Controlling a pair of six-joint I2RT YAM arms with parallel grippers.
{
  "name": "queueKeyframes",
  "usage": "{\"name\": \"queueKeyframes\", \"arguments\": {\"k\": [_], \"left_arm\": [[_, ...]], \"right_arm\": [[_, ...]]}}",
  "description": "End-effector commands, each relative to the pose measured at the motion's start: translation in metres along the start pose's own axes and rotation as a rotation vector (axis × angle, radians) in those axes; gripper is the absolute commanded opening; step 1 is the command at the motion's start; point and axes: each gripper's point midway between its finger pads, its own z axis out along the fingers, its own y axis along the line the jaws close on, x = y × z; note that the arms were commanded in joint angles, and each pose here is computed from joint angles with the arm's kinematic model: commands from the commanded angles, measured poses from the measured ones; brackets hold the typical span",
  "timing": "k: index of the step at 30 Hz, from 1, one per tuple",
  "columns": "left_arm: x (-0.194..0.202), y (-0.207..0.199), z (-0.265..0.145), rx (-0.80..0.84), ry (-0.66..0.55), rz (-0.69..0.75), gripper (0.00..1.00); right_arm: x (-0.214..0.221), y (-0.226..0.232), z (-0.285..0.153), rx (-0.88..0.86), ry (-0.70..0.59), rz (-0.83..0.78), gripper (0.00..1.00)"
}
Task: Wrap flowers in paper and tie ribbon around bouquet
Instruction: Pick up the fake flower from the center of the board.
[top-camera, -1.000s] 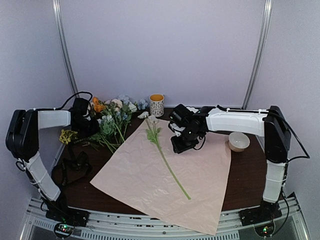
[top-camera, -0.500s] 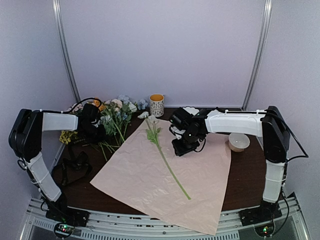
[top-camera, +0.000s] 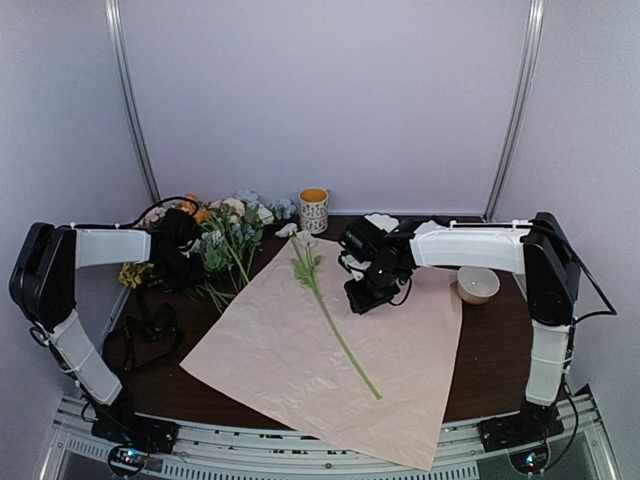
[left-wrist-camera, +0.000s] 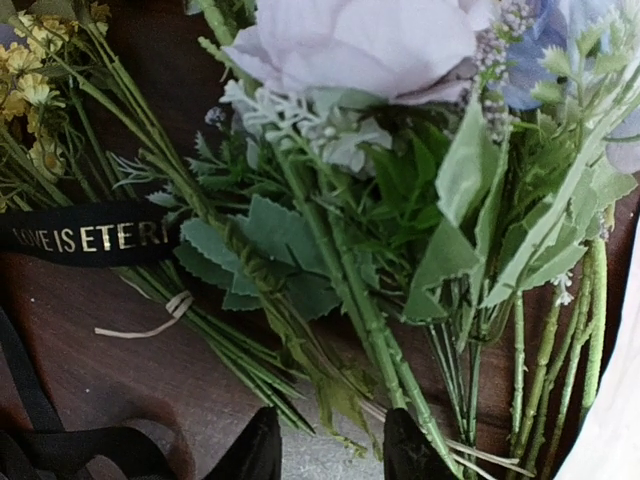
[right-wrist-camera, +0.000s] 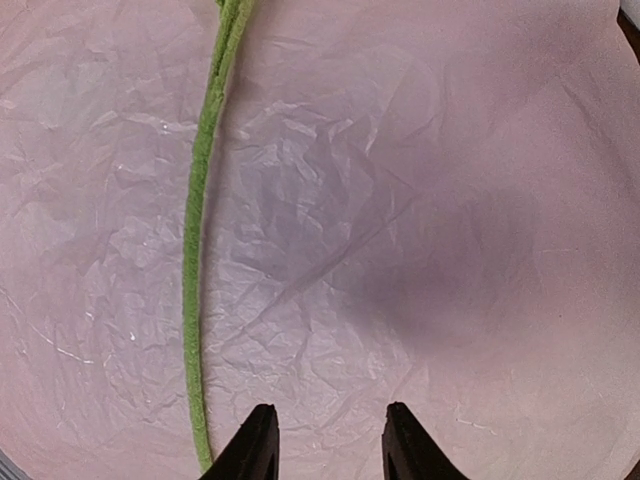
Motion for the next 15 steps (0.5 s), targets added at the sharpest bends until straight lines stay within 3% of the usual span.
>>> {"name": "queueKeyframes", "arguments": {"k": [1, 6, 15], "left_arm": [[0.0, 0.007, -0.007, -0.019, -0.023, 0.026, 0.4], [0.016, -0.011, 0.002, 0.093, 0.02, 0.021, 0.43], [0.033, -0.04, -0.007, 0.149, 0.03, 0.066, 0.35]], "right_arm": [[0.0, -0.005, -0.006, 0.01, -0.018, -0.001, 0.36], [0.003, -0.005, -0.003, 0.009, -0.008, -0.003, 0.36], [0.007, -0.007, -0.001, 0.019, -0.003, -0.001, 0.36]]}}
